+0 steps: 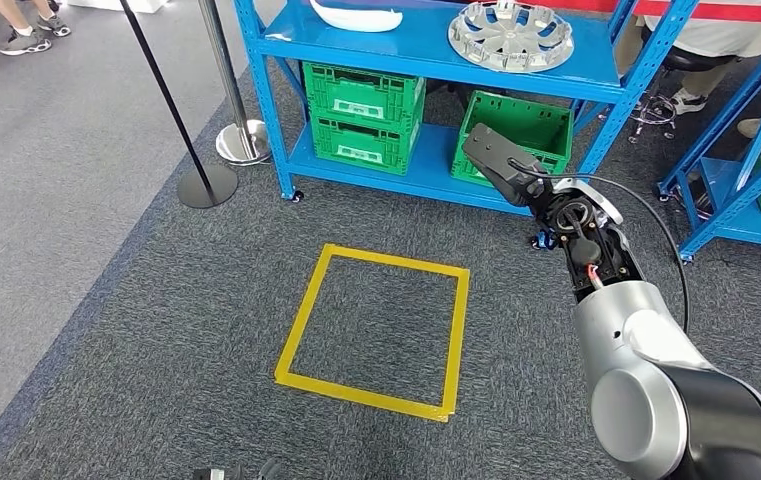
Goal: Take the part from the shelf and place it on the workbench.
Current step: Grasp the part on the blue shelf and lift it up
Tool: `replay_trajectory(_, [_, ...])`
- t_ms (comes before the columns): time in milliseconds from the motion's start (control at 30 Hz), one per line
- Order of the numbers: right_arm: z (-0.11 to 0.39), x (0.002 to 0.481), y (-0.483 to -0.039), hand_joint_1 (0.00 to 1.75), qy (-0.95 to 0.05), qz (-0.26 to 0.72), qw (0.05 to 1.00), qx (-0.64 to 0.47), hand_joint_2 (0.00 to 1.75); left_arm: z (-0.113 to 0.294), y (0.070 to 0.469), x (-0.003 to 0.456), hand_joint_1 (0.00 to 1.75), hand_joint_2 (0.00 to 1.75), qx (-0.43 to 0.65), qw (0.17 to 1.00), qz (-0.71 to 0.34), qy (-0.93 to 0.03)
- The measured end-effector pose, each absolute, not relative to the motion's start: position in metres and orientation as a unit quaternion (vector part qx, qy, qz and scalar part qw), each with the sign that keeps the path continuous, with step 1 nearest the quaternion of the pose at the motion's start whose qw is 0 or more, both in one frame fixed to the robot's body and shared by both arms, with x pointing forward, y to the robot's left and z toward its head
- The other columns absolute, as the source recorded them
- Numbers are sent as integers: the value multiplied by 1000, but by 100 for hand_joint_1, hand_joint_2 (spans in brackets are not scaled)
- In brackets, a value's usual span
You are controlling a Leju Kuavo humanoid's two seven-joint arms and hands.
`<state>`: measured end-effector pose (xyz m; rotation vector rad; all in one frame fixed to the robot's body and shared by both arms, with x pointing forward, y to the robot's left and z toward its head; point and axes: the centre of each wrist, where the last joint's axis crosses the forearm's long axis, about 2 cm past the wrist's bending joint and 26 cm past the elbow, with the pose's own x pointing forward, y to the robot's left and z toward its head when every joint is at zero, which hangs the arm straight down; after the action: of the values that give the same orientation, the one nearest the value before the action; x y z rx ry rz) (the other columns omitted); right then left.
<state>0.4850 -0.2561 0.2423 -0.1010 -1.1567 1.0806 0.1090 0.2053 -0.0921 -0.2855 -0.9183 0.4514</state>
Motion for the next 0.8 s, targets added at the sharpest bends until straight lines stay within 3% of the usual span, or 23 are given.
replay_trajectory(800, [248, 484, -227, 0, -529, 497, 687, -27, 0, -95, 210, 98, 0, 0, -129, 856, 239, -441])
